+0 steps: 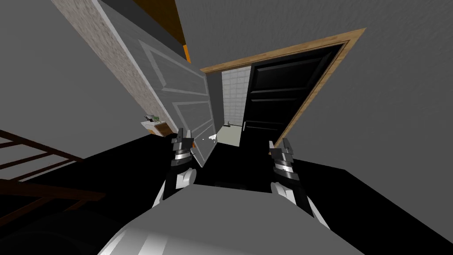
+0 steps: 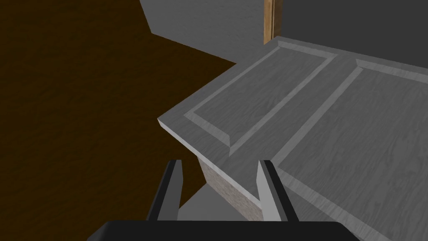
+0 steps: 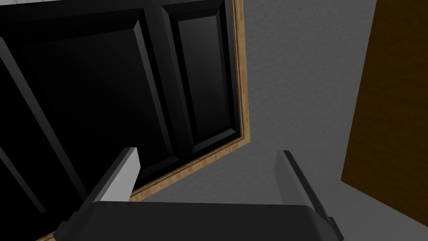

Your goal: Pull the door open

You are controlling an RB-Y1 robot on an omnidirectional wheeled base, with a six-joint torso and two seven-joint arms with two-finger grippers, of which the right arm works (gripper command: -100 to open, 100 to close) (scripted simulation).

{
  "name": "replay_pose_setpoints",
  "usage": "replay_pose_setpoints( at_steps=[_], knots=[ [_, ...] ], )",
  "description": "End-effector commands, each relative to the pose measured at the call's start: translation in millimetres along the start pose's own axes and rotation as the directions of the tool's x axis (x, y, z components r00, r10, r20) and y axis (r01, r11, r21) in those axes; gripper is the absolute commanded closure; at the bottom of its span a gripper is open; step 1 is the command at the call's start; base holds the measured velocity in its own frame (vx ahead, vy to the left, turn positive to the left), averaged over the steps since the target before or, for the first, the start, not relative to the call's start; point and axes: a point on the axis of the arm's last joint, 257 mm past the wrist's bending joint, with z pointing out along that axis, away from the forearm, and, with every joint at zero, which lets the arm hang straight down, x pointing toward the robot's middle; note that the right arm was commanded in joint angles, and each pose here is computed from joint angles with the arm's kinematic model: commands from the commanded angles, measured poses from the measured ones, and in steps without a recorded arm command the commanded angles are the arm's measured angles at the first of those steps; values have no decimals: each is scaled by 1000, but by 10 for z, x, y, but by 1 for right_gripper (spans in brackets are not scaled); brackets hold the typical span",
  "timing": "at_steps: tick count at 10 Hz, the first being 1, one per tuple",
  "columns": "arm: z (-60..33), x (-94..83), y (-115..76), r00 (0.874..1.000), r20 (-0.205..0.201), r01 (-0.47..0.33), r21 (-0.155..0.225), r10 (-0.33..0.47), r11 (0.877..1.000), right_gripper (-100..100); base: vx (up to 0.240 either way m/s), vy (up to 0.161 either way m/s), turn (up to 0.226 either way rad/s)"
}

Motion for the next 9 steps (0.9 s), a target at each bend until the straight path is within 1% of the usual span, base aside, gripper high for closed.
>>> replay_pose_setpoints(
  at_steps=[1, 2, 3, 4, 5, 6, 7, 9],
  knots=[
    [-62, -68, -63, 999, 15, -45, 9, 45, 999, -100, 117, 18, 189],
    [-115, -137, -133, 996, 31, -85, 18, 85, 996, -100, 124, 14, 216],
    [-146, -177, -172, 993, 41, -108, 22, 107, 994, -100, 150, 18, 178],
    [-211, -259, -249, 986, 63, -153, 30, 151, 988, -100, 157, 11, 231],
    [-245, -300, -286, 982, 75, -175, 33, 173, 984, -100, 146, -1, 237],
    [-280, -343, -323, 977, 87, -197, 35, 194, 980, -100, 120, 0, 134],
    [-357, -436, -400, 965, 114, -243, 38, 238, 969, -100, 134, 25, 208],
    [-442, -534, -477, 949, 143, -289, 38, 281, 957, -100, 120, 9, 203]
  ],
)
